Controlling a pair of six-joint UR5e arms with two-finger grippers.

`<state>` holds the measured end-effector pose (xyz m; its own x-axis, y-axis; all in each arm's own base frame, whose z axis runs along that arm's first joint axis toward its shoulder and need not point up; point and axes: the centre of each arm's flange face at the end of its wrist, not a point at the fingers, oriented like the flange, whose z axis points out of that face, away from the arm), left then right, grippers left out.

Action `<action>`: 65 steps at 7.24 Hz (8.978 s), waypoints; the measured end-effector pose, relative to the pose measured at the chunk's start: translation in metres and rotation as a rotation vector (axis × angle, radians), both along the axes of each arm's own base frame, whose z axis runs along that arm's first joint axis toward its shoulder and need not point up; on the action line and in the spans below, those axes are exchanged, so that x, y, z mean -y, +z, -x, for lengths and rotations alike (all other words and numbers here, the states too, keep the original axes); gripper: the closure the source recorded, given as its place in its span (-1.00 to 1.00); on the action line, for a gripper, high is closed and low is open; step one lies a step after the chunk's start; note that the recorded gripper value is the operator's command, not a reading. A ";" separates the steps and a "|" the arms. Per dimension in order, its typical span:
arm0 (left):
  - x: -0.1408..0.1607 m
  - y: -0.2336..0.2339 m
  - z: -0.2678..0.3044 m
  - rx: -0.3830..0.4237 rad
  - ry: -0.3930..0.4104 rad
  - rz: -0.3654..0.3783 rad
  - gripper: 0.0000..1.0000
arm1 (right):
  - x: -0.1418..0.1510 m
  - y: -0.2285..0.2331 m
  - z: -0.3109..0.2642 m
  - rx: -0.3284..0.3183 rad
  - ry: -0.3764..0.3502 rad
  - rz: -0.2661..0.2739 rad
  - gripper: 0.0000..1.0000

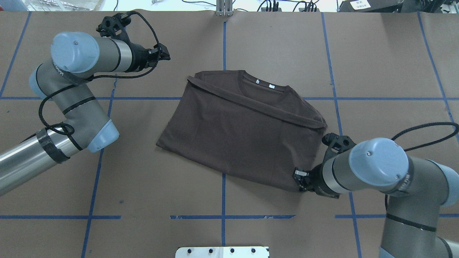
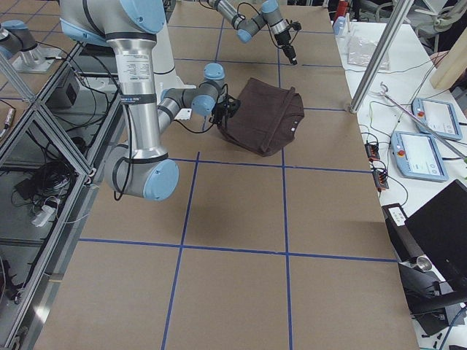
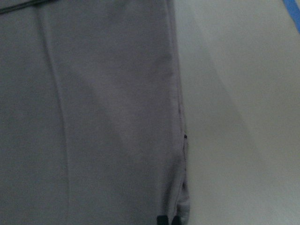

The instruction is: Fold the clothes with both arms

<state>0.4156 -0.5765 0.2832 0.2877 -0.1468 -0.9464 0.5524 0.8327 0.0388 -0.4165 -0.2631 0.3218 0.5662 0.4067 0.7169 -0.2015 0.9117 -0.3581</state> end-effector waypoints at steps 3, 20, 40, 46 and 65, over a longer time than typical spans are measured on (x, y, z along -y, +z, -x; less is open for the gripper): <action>-0.016 -0.017 -0.003 -0.046 0.040 0.002 -0.44 | -0.105 -0.002 0.003 0.032 -0.327 0.107 -1.00; -0.286 0.013 -0.125 0.043 0.177 0.469 1.00 | 0.126 -0.035 -0.054 0.067 0.234 -0.003 -1.00; -0.019 -0.033 0.013 -0.105 0.085 0.153 -0.24 | 0.037 -0.081 0.154 -0.143 -0.123 -0.348 -0.99; -0.019 -0.030 0.012 -0.094 0.085 0.166 -0.24 | 0.033 -0.054 0.172 -0.275 -0.258 -0.382 -0.98; -0.023 -0.040 0.016 -0.085 0.080 0.176 -0.26 | 0.043 -0.033 0.146 -0.097 0.267 0.085 0.71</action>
<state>0.4000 -0.5540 0.2435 0.2258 -0.2923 -0.9293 0.4791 0.8639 -0.1553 -0.5626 -0.3064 0.2888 0.4950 0.6068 0.6219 -0.4676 0.7893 -0.3979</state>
